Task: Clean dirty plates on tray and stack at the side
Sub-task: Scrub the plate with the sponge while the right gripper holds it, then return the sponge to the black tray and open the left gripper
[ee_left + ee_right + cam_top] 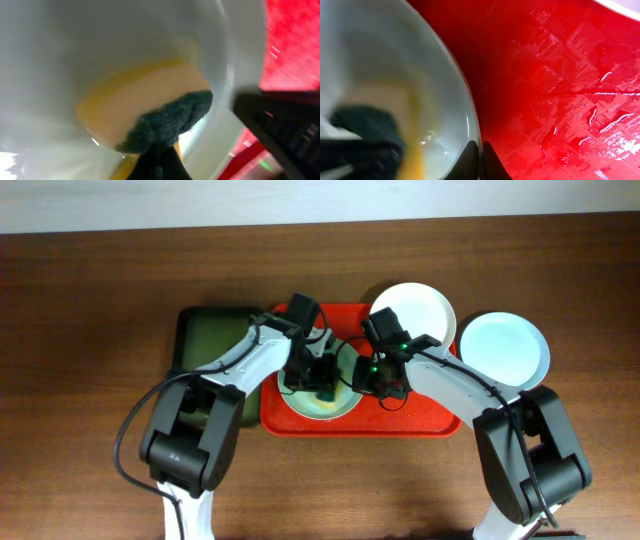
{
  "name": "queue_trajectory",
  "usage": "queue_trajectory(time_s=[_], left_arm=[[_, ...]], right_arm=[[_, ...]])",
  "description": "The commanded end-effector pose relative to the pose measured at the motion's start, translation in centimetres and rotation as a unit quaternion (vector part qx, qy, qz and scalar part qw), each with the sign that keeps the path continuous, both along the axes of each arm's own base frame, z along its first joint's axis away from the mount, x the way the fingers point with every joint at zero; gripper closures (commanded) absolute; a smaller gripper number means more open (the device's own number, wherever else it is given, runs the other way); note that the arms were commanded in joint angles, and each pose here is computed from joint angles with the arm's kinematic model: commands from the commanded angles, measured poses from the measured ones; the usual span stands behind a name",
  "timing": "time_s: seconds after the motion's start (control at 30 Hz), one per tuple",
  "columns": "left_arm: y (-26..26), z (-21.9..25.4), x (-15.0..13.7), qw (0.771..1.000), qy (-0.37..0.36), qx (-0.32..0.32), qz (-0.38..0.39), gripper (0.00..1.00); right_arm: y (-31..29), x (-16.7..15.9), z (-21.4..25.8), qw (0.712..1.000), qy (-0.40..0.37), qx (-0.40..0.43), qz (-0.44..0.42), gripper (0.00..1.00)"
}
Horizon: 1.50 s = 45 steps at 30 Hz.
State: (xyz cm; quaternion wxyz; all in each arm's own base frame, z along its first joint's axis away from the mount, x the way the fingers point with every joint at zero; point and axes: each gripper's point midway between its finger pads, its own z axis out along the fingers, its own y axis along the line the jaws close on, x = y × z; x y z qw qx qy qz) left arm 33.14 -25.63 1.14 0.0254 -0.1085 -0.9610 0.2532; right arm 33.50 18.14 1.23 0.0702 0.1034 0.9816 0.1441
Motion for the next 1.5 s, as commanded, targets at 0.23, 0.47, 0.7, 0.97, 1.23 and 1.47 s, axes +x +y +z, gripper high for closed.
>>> queue_trajectory(time_s=[0.23,0.47,0.7,0.97,1.23,1.47], left_arm=[[4.3,5.1,2.9,0.990,-0.112,0.078,0.034,1.00],[5.4,0.7,2.4,0.984,-0.097,0.146,0.029,1.00],[1.7,-1.6,-0.5,0.998,-0.018,0.046,-0.026,1.00],[3.8,5.5,2.0,0.997,-0.083,-0.006,-0.002,1.00],[16.2,10.3,5.8,0.958,-0.190,0.179,0.116,1.00],[21.4,6.0,3.4,0.945,-0.143,0.257,0.145,0.98]], right_arm=[[0.2,-0.4,-0.4,1.000,0.002,-0.006,0.008,0.95],[0.2,-0.3,-0.4,1.000,0.002,-0.006,0.008,0.95],[0.2,-0.4,-0.4,1.000,0.003,-0.006,0.008,0.95],[0.1,-0.4,-0.4,1.000,0.003,-0.006,0.008,0.95],[0.1,-0.4,-0.4,1.000,0.004,-0.006,0.008,0.95],[0.1,-0.5,-0.4,1.000,0.005,-0.007,0.008,0.95]])
